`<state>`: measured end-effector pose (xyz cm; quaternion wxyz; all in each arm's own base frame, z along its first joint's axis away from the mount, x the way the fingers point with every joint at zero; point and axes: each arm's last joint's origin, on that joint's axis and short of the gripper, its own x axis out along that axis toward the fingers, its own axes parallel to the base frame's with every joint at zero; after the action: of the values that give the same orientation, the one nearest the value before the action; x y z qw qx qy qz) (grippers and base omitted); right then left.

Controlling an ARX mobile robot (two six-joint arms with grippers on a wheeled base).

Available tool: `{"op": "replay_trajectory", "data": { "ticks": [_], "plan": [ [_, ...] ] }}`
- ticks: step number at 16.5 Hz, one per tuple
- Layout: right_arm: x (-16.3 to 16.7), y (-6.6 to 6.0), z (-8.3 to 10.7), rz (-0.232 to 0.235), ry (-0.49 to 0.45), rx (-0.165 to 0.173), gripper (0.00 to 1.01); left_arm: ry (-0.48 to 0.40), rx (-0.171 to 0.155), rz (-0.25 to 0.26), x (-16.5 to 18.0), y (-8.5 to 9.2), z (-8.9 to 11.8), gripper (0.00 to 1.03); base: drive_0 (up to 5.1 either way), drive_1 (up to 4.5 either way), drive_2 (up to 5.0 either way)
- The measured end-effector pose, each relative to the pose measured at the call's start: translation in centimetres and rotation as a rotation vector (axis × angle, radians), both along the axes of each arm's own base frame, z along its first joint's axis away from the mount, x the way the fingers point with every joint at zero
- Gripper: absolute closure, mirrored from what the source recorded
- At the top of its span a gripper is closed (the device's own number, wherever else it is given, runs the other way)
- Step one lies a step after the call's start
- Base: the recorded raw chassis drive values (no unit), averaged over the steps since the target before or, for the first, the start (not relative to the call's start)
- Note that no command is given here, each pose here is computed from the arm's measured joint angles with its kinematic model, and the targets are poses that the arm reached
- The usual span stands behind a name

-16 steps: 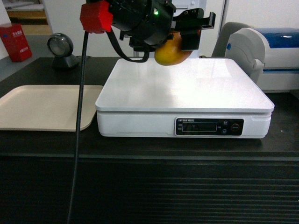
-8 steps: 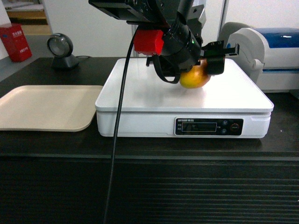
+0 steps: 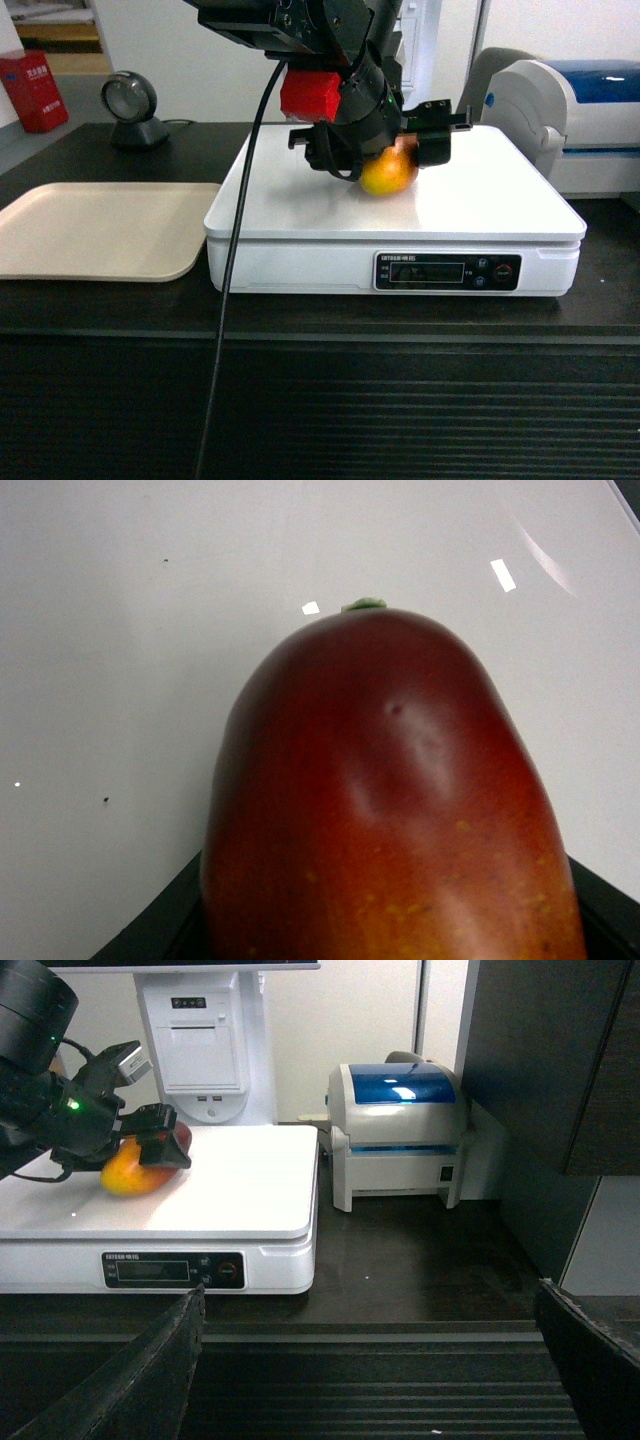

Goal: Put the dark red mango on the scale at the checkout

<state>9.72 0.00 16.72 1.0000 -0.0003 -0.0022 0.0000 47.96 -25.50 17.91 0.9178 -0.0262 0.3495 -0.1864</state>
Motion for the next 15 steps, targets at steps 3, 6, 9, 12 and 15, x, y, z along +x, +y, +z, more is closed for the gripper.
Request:
{"op": "replay_trajectory", "data": {
  "ticks": [3,6,9,12,15],
  "plan": [
    [0.0,0.0,0.0,0.000,0.000,0.000,0.03,-0.006,-0.005,-0.006,0.0,-0.1,0.3,0.04,0.0,0.00,0.0],
    [0.0,0.0,0.0,0.000,0.000,0.000,0.03,-0.039,-0.016,-0.010,0.3,0.0,0.6,0.05,0.0,0.00,0.0],
    [0.0,0.0,0.0,0.000,0.000,0.000,0.03,-0.110,-0.041,-0.032,-0.3,0.5,2.5,0.05,0.0,0.00,0.0],
    [0.0,0.0,0.0,0.000,0.000,0.000,0.03,-0.277,-0.093,-0.035,-1.3,1.6,6.9,0.05,0.0,0.00,0.0],
    [0.0,0.0,0.0,0.000,0.000,0.000,0.03,-0.468,-0.245,-0.135,-4.2,3.6,11.2,0.05,0.0,0.00,0.0]
  ]
}}
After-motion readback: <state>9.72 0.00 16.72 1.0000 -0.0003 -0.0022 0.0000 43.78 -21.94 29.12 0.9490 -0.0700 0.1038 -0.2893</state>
